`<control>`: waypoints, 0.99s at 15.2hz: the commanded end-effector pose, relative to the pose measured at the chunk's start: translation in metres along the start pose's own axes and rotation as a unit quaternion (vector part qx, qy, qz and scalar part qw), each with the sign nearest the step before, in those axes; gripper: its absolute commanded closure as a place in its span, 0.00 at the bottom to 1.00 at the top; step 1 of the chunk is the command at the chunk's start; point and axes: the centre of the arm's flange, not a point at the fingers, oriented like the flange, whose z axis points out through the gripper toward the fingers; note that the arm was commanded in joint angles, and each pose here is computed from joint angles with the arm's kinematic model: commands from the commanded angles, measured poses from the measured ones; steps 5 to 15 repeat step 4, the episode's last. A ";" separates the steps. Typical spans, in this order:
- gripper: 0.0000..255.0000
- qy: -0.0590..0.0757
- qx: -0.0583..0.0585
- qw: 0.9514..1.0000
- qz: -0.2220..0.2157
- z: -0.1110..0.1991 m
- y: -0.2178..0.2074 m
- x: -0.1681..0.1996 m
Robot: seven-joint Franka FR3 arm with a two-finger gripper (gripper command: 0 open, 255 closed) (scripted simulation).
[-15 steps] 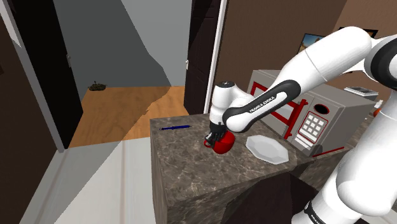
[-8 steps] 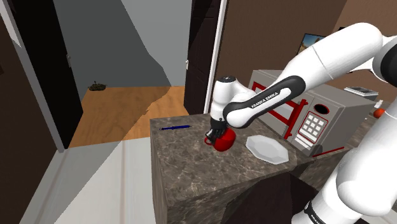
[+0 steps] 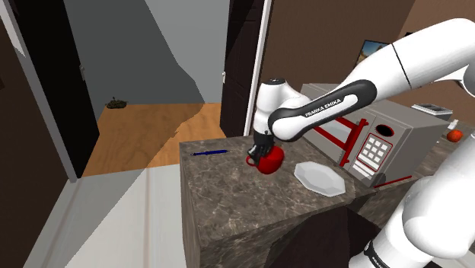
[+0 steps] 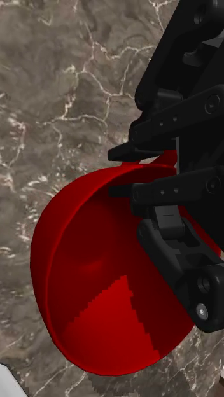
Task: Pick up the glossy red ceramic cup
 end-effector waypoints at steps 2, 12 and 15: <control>1.00 0.000 0.000 1.000 0.000 -0.017 0.002 0.001; 1.00 0.000 0.000 1.000 0.000 -0.018 0.002 0.001; 1.00 0.000 0.000 1.000 0.000 -0.018 0.002 0.001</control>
